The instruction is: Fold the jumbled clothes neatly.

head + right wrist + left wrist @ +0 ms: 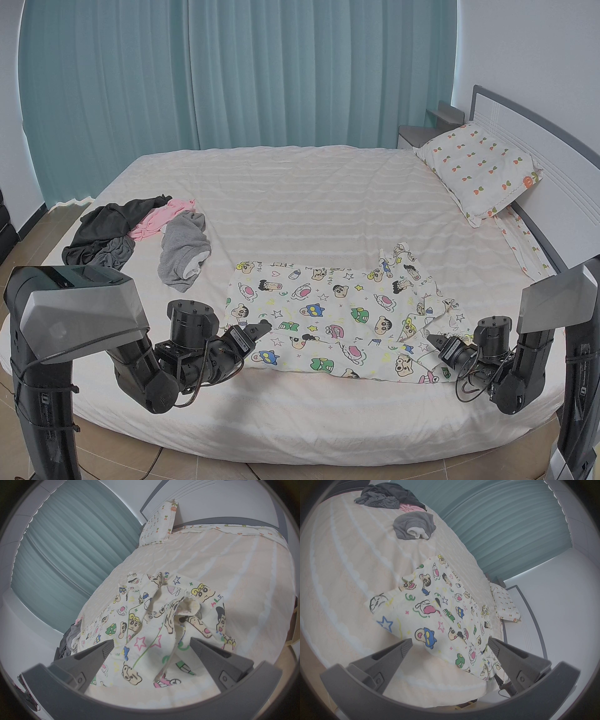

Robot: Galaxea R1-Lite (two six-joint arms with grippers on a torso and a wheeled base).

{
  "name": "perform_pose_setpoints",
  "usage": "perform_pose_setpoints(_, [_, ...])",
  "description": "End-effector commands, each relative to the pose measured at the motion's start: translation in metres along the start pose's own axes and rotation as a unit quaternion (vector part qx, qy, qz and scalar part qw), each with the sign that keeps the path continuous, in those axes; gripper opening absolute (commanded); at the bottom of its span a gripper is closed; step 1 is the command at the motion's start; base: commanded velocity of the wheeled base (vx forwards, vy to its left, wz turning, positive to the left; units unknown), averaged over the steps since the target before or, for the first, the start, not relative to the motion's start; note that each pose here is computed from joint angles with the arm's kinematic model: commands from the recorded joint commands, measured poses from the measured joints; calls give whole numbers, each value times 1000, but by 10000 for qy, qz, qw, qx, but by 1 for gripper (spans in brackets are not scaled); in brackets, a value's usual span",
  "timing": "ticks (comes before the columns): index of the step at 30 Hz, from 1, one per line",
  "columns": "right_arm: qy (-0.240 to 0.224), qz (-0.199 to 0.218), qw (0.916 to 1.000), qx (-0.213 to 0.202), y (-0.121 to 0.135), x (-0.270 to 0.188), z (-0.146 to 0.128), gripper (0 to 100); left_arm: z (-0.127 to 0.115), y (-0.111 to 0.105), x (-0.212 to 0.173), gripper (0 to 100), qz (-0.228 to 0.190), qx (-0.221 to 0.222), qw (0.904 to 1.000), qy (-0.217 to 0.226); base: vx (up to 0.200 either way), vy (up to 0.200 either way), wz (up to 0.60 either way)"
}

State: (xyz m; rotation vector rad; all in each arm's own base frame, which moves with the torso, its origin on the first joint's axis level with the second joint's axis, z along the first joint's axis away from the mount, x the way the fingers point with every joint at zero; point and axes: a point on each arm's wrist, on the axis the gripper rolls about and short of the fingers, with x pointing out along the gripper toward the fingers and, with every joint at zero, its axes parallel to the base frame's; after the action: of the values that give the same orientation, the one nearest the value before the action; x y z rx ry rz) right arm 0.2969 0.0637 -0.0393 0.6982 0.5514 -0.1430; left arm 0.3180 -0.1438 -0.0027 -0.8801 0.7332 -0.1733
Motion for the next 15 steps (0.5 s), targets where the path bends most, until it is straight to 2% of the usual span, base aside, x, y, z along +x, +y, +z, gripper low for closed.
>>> perform_pose_setpoints(1, [-39,3,10000,17,-1,7,-1,100,-3,4,1,100,77,1,10000,42,0,0,0])
perform_pose_setpoints(8, [-107,85,9999,31,3,12,2,100,-4,5,0,100,111,-1,9999,45,0,0,0])
perform_pose_setpoints(9, [-91,80,9999,29,3,13,1,0,-4,5,0,100,105,0,9999,41,0,0,0])
perform_pose_setpoints(15, [-69,-31,10000,34,-4,15,1,0,-4,5,0,100,111,7,9999,45,0,0,0])
